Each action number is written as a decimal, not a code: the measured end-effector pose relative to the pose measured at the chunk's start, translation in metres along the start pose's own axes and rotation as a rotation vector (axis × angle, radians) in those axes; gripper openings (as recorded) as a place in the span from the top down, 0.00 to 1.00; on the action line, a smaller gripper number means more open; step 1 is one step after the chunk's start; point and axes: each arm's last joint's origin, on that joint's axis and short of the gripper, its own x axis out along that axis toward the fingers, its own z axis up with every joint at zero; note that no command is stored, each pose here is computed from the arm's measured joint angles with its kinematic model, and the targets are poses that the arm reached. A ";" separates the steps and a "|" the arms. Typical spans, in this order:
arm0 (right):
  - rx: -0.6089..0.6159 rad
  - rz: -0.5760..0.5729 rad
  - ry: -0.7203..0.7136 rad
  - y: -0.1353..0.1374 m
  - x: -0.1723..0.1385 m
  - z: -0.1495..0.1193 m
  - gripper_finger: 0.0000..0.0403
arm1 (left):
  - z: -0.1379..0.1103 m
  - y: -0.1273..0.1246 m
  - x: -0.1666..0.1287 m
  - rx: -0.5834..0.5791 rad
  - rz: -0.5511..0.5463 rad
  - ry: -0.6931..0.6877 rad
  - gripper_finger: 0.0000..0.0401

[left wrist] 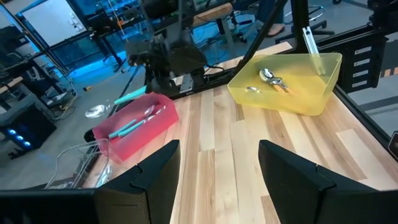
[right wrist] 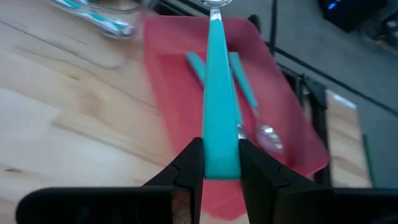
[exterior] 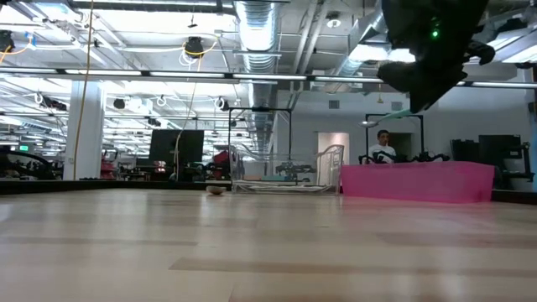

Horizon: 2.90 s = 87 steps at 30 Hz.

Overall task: Sort silverware by color (type)
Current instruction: Put the blue spoon into the red bin, then put the orange spoon into the yellow bin

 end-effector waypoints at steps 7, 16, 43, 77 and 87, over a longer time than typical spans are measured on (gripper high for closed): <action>-0.141 -0.133 0.133 -0.013 0.030 0.010 0.75 | 0.000 0.000 0.000 0.004 0.000 0.003 0.49; -0.320 -0.148 0.321 -0.027 0.066 0.007 0.75 | -0.003 0.000 0.000 0.024 0.000 0.019 0.49; 0.154 0.331 0.128 -0.083 0.086 -0.058 0.75 | -0.003 0.001 0.000 0.045 0.031 0.020 0.49; 0.067 0.343 0.189 -0.063 0.113 -0.038 0.50 | -0.003 0.001 0.000 0.029 0.028 0.021 0.49; 0.060 0.394 0.128 -0.063 0.097 -0.010 0.48 | -0.005 0.005 0.004 0.037 0.050 0.041 0.49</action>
